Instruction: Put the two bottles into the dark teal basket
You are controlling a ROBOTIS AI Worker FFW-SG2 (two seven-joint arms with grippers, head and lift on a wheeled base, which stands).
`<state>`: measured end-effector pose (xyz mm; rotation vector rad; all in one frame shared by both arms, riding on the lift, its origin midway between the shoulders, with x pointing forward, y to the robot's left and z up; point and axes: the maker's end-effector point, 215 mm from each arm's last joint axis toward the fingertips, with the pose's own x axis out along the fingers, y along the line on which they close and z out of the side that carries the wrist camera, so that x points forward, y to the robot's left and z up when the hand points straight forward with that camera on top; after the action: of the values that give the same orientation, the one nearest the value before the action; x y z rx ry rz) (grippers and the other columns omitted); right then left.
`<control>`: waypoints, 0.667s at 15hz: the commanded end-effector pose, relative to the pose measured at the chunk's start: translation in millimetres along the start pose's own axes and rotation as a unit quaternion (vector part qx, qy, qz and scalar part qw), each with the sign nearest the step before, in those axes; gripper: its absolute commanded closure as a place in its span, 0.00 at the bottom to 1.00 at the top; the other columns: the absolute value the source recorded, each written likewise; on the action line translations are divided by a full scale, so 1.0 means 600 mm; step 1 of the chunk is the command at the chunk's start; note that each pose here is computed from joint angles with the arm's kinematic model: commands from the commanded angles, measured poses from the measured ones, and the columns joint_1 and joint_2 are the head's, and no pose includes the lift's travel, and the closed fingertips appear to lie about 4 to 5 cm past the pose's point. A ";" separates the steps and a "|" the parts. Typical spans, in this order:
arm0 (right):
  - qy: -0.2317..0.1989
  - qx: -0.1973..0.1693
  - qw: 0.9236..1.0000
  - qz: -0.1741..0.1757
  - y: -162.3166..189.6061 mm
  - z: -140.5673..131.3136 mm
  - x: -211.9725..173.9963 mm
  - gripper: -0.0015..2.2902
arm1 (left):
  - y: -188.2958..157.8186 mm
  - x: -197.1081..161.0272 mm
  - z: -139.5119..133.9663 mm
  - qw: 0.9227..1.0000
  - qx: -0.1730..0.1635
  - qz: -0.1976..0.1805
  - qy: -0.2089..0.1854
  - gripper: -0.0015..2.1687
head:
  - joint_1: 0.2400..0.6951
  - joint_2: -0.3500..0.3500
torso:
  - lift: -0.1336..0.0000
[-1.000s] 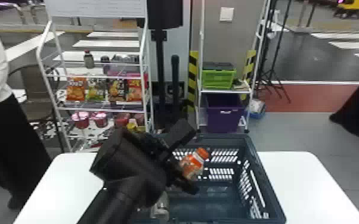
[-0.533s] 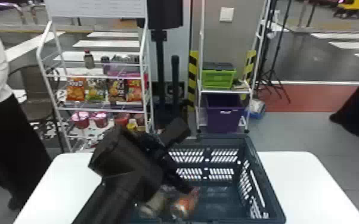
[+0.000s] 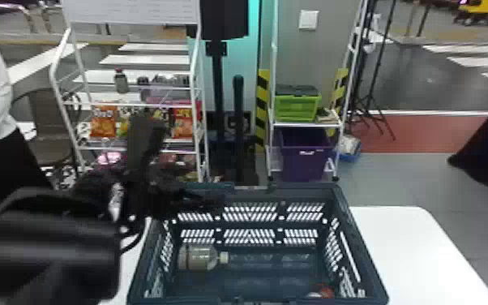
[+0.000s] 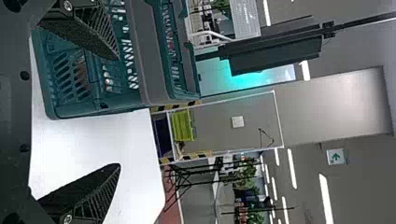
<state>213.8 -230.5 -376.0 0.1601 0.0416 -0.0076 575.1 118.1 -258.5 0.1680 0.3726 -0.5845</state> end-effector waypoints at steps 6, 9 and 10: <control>-0.008 -0.024 0.999 0.027 0.027 0.036 0.007 0.03 | 0.046 -0.296 -0.120 0.981 -0.089 0.138 -0.101 0.04 | 0.57 0.50 | 1.00; 0.012 -0.040 0.998 0.044 0.043 0.035 0.019 0.03 | 0.030 -0.355 -0.163 0.971 -0.072 0.169 -0.154 0.04 | 0.57 0.50 | 1.00; 0.028 -0.046 0.997 0.049 0.047 0.024 0.025 0.03 | 0.025 -0.363 -0.199 0.970 -0.083 0.172 -0.151 0.04 | 0.57 0.50 | 1.00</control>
<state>224.8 -210.0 -351.5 0.0873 0.0510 0.0780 399.8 264.2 -263.2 0.0051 0.0942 -0.2392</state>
